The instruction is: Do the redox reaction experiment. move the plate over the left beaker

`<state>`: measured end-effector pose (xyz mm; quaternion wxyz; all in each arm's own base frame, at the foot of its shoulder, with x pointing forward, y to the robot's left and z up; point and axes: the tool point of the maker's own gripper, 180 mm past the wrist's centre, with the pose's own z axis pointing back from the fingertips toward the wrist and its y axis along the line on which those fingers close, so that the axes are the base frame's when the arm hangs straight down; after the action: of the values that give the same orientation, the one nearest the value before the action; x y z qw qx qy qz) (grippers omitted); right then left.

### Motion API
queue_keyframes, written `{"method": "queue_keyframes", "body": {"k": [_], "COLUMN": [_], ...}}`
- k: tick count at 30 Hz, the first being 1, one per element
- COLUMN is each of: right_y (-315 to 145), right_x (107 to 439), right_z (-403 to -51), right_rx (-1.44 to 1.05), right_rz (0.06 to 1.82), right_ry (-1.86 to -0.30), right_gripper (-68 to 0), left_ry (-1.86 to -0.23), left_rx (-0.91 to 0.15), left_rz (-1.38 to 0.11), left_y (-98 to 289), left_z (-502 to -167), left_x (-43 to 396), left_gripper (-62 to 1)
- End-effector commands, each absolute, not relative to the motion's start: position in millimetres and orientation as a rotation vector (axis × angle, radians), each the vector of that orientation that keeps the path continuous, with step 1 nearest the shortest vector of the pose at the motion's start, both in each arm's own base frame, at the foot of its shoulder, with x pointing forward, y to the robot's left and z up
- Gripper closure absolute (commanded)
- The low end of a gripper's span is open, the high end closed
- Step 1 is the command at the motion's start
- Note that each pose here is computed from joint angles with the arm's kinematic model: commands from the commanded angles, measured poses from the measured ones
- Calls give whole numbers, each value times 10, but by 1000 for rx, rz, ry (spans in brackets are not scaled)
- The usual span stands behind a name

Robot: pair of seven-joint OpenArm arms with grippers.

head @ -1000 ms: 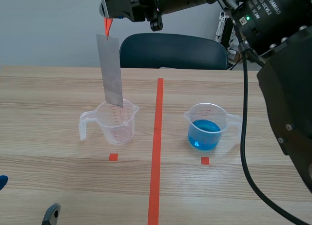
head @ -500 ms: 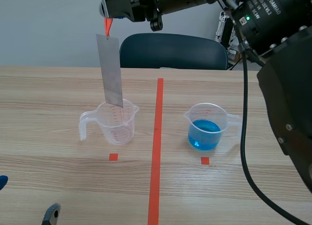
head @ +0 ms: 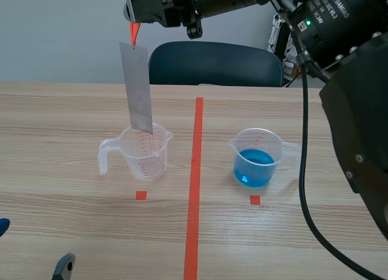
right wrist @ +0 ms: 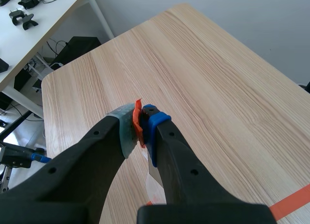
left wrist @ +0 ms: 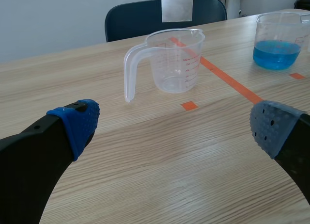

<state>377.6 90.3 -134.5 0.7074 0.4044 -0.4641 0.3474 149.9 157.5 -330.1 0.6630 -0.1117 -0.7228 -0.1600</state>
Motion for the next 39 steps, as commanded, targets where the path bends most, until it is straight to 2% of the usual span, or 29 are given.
{"method": "queue_keyframes", "body": {"k": [1,39], "right_y": [912,909], "right_x": [3790,3793], "right_z": [-1186,-1191], "right_rx": [917,913], "right_rz": [775,776], "right_ry": [-1073,-1073], "right_gripper": [-11,-11], "left_ry": [-1655,-1669], "left_rx": [-251,-254], "left_rz": [-365,-364], "left_y": [1602,1601], "left_z": [-3238,-3214], "left_x": [1497,1496], "left_gripper": [-623,-623]}}
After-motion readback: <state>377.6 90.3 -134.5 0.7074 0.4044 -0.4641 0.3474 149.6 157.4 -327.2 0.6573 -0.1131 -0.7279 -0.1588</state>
